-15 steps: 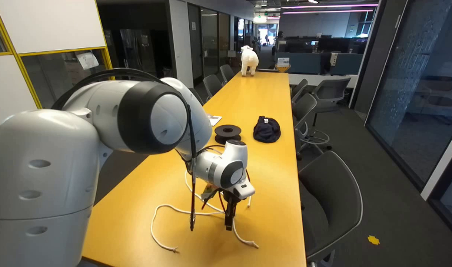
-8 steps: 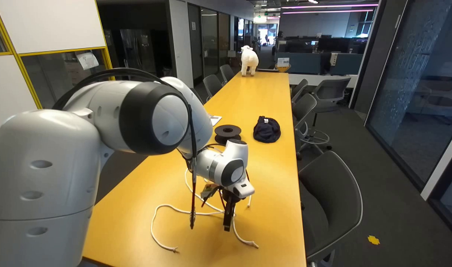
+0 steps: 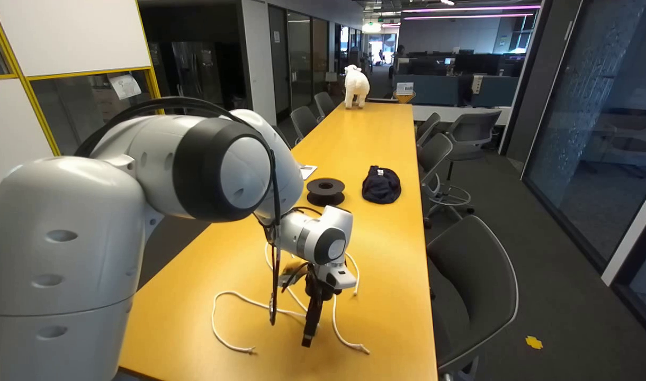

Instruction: Separate the two white ropes

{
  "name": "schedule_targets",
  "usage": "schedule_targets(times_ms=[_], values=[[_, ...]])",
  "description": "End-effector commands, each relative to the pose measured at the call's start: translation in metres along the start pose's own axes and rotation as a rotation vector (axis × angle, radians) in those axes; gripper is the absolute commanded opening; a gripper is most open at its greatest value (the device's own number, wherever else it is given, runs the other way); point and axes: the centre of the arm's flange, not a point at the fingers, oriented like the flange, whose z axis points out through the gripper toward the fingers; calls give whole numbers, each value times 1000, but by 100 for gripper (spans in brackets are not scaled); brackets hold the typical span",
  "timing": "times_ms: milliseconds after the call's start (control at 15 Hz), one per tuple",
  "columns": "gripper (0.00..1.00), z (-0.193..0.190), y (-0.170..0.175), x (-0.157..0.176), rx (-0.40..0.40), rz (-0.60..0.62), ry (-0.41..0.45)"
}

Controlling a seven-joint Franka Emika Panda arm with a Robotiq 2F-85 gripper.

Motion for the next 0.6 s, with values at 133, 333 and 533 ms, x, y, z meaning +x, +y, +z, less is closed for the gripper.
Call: schedule_targets(times_ms=[133,333,533], values=[[100,-6,12,-24,-97,-50,-71],[100,-6,14,-26,-117,-62,-85],[100,-7,17,-28,-124,-84,-91]])
